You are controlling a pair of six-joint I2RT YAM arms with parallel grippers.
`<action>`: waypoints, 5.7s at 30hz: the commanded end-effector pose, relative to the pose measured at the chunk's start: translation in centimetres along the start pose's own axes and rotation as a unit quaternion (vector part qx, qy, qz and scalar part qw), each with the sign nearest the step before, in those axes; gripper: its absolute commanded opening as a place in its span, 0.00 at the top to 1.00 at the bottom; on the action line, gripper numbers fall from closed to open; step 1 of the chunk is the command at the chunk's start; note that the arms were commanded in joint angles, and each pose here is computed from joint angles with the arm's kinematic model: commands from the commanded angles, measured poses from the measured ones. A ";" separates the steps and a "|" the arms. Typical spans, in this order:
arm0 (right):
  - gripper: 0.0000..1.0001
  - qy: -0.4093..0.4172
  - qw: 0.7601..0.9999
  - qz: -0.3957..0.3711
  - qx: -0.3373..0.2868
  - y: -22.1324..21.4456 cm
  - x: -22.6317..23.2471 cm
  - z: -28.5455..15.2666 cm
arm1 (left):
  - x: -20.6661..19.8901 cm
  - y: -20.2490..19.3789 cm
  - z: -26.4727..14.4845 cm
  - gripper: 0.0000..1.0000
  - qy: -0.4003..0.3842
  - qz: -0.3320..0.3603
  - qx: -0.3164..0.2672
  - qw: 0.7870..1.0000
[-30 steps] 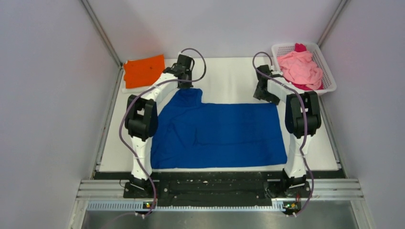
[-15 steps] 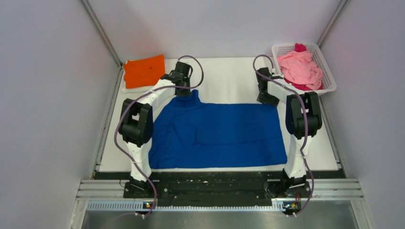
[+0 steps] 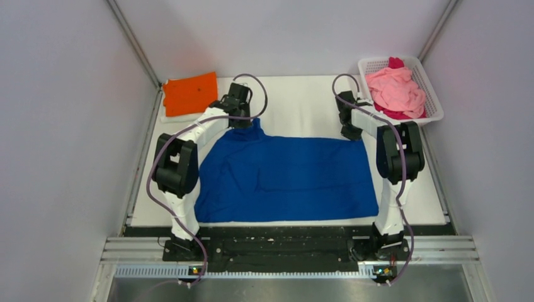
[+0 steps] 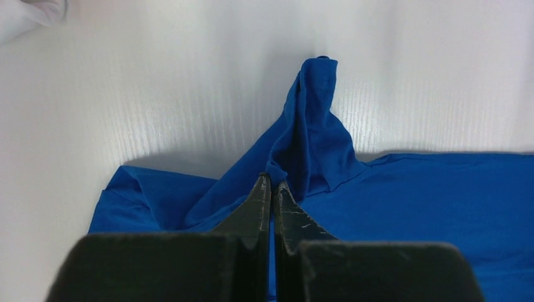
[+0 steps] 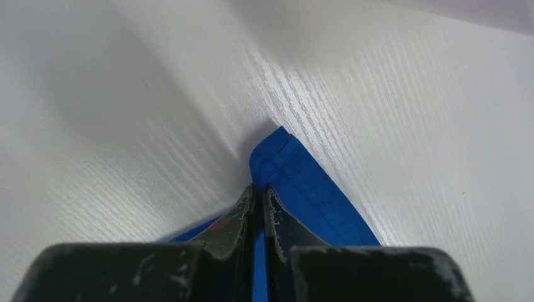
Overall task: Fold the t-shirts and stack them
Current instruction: Fold the other side of the tshirt into a rectangle, then rotate the tshirt 90 degrees, then grab the bottom of the folded rectangular tshirt with both arms
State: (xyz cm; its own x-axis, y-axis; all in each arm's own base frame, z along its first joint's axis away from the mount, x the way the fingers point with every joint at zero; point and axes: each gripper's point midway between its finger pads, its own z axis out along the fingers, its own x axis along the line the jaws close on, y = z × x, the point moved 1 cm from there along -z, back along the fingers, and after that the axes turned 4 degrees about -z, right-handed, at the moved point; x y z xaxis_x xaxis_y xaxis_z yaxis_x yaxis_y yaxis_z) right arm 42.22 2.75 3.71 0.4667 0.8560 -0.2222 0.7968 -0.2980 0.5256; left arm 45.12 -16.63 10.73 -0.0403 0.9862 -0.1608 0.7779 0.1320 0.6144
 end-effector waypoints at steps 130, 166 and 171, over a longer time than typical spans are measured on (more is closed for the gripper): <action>0.01 0.422 0.899 0.037 -0.112 -8.7 1.4 -15.4 | 5.2 -14.1 -4.1 0.01 -0.051 -0.296 0.052 0.952; 0.01 0.558 0.788 -0.259 -0.017 -24.4 10.1 -27.0 | -15.5 19.5 11.4 0.01 -0.404 -0.373 -0.145 0.822; 0.01 0.507 0.833 -0.206 -0.084 -20.1 6.1 -27.3 | -16.7 20.3 1.5 0.01 -0.428 -0.284 -0.135 0.848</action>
State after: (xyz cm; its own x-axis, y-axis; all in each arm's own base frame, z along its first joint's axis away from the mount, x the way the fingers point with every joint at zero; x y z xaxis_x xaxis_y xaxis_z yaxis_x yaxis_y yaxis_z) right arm 16.30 28.38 9.61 -0.5355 0.7302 0.4243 0.7714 0.2185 0.5976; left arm 66.69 -30.41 9.99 -0.0516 0.2788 -0.9590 0.5926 0.7815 0.1953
